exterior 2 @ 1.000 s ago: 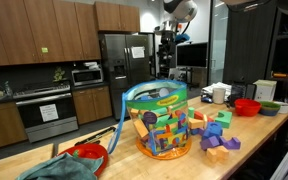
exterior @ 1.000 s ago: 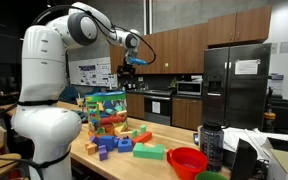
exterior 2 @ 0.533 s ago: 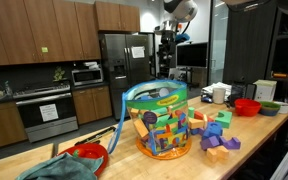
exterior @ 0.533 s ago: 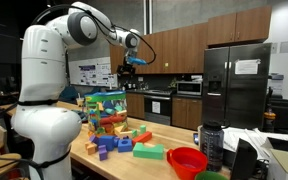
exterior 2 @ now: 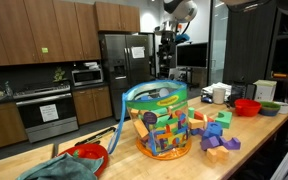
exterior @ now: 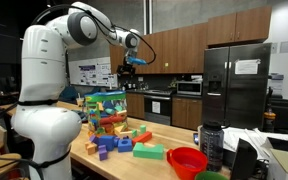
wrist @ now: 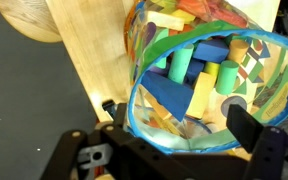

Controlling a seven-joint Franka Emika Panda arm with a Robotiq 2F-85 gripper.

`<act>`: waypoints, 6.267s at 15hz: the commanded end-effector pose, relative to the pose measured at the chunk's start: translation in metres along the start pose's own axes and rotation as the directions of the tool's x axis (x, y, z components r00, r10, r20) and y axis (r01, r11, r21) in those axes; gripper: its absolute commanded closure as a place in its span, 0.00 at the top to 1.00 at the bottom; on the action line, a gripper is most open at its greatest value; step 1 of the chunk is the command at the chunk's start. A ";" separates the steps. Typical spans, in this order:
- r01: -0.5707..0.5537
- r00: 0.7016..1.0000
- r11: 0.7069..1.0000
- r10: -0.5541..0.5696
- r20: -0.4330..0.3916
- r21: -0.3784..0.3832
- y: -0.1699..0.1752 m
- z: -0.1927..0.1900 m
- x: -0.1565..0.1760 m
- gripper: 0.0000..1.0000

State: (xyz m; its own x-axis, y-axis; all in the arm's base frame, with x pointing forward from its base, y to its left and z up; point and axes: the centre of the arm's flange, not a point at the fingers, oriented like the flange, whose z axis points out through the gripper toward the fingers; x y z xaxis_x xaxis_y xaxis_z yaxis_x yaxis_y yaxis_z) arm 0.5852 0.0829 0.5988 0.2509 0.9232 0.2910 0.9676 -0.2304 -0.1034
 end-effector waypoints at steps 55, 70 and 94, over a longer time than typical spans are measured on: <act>0.379 0.909 0.925 -0.377 0.175 0.028 -0.067 0.159 0.100 0.94; 0.391 0.907 0.920 -0.390 0.157 0.025 -0.067 0.180 0.107 1.00; 0.377 0.909 0.924 -0.383 0.164 0.066 -0.063 0.205 0.085 1.00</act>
State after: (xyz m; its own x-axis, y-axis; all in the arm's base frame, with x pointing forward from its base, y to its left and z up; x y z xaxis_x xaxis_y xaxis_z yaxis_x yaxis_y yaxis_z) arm 0.5457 0.2487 0.4359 -0.1430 0.9762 0.1629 0.9877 0.1512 -0.0391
